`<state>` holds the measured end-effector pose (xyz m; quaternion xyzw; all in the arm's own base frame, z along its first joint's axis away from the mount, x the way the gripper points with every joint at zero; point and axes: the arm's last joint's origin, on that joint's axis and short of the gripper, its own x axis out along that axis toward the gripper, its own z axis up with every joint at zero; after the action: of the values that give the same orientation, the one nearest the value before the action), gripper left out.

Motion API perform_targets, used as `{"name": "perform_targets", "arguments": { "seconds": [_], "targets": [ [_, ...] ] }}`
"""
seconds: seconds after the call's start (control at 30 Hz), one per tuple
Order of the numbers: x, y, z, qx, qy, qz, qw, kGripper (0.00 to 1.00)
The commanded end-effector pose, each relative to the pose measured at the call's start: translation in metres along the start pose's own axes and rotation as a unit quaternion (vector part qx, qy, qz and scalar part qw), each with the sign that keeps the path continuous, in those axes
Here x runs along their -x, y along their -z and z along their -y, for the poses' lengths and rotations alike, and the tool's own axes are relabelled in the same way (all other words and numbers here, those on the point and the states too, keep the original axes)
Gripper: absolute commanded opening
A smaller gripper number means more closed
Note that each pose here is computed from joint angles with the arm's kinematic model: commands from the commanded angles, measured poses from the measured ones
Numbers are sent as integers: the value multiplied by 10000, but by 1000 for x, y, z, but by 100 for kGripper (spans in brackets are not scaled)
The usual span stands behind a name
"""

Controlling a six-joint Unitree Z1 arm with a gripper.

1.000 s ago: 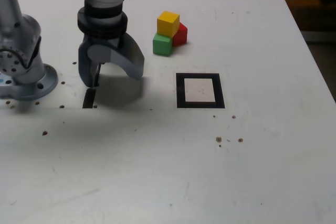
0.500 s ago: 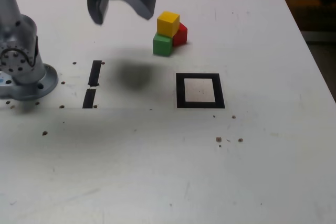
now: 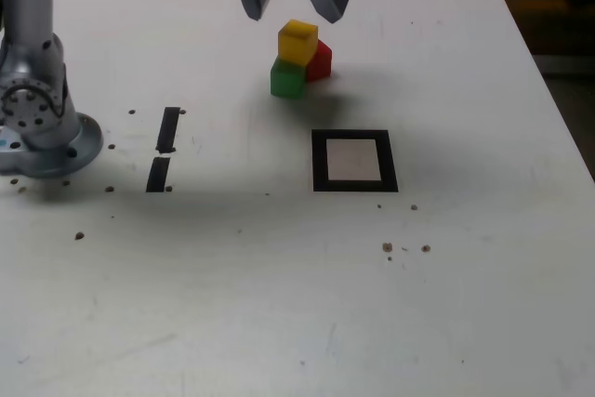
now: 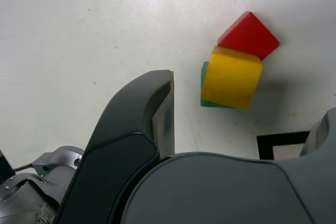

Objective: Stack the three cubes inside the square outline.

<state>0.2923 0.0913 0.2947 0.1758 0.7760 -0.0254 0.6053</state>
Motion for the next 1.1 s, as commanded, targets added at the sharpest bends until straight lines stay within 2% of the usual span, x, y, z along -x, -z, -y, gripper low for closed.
{"name": "perform_targets", "arguments": {
  "seconds": [0.0,0.07,0.17,0.43,0.67,0.97,1.07],
  "targets": [
    [-9,-4,-2,-8,62,-129,9999,89],
    [-17,-8,-4,-5,92,-194,9998,85],
    [-25,-13,-6,20,74,-176,9998,76],
    [-36,-22,-11,114,31,-28,9999,44],
    [-43,-26,-13,152,90,11,9998,37],
    [-44,-27,-14,81,132,78,9998,16],
    [-43,-27,-14,67,134,84,9999,12]
  ]
}}
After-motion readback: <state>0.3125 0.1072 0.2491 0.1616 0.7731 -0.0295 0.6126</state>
